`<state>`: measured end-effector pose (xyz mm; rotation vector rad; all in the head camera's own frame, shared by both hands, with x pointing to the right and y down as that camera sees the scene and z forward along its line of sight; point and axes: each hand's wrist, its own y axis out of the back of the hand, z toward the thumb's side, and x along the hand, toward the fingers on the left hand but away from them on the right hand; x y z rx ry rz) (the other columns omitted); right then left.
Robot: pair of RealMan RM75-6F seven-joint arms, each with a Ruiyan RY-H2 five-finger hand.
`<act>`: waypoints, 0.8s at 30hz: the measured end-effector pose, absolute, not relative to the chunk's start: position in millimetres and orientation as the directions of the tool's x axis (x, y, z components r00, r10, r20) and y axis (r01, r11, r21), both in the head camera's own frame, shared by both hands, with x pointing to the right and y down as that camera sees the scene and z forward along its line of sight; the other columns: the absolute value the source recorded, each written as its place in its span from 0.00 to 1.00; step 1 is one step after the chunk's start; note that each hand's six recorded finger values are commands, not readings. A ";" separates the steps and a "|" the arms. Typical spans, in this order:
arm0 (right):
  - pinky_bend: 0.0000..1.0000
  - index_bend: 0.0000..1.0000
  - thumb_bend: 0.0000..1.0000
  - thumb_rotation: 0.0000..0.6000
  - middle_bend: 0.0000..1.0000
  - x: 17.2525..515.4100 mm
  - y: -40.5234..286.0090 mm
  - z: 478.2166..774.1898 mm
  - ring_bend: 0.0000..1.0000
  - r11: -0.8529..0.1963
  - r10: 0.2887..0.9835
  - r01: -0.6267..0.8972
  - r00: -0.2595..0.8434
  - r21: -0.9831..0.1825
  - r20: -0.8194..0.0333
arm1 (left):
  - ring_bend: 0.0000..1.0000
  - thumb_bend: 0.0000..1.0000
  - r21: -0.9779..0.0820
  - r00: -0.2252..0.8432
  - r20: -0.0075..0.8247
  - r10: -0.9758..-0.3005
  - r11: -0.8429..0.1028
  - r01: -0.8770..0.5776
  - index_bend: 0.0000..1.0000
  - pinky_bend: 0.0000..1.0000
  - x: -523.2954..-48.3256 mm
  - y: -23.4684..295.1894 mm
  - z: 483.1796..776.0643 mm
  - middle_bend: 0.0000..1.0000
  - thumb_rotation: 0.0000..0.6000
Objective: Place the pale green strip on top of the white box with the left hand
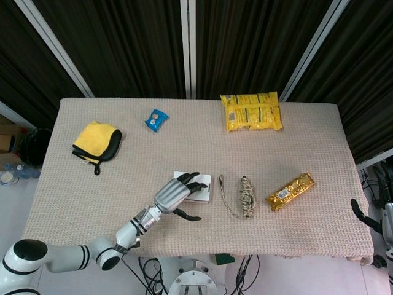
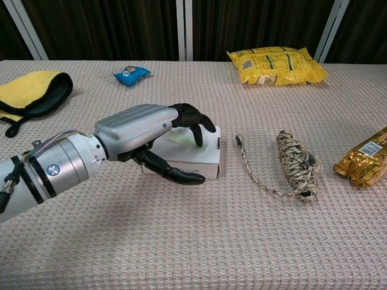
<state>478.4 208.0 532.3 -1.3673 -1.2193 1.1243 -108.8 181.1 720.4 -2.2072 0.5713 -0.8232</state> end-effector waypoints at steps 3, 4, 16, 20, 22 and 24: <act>0.00 0.00 0.30 0.91 0.00 477.9 207.4 532.1 0.00 -0.048 0.996 0.120 0.080 -0.992 -0.039 | 0.06 0.00 -0.738 0.701 0.386 -0.599 -0.656 -0.154 0.20 0.17 -108.8 181.3 720.1 0.34 0.38; 0.00 0.00 0.30 0.91 0.00 478.1 207.3 532.0 0.00 -0.048 0.996 0.120 0.079 -0.992 -0.038 | 0.06 0.00 -0.738 0.701 0.385 -0.600 -0.656 -0.156 0.20 0.17 -108.8 181.0 719.7 0.34 0.38; 0.00 0.00 0.30 0.91 0.00 477.6 206.9 531.4 0.00 -0.048 0.996 0.122 0.082 -0.991 -0.038 | 0.06 0.00 -0.750 0.704 0.347 -0.620 -0.634 -0.189 0.20 0.17 -108.8 177.1 709.8 0.33 0.38; 0.00 0.00 0.30 0.91 0.00 478.0 207.1 531.2 0.00 -0.048 0.996 0.121 0.080 -0.992 -0.038 | 0.06 0.00 -0.746 0.709 0.343 -0.616 -0.637 -0.193 0.20 0.17 -108.1 179.3 708.3 0.33 0.37; 0.00 0.00 0.30 0.91 0.00 477.9 207.2 531.7 0.00 -0.050 0.996 0.121 0.080 -0.991 -0.040 | 0.06 0.00 -0.746 0.713 0.342 -0.612 -0.638 -0.190 0.20 0.17 -107.5 180.9 707.7 0.34 0.38; 0.00 0.00 0.30 0.91 0.00 477.6 207.3 532.0 0.00 -0.051 0.996 0.120 0.081 -0.991 -0.041 | 0.06 0.00 -0.746 0.717 0.343 -0.607 -0.639 -0.185 0.20 0.17 -106.6 182.5 707.9 0.34 0.38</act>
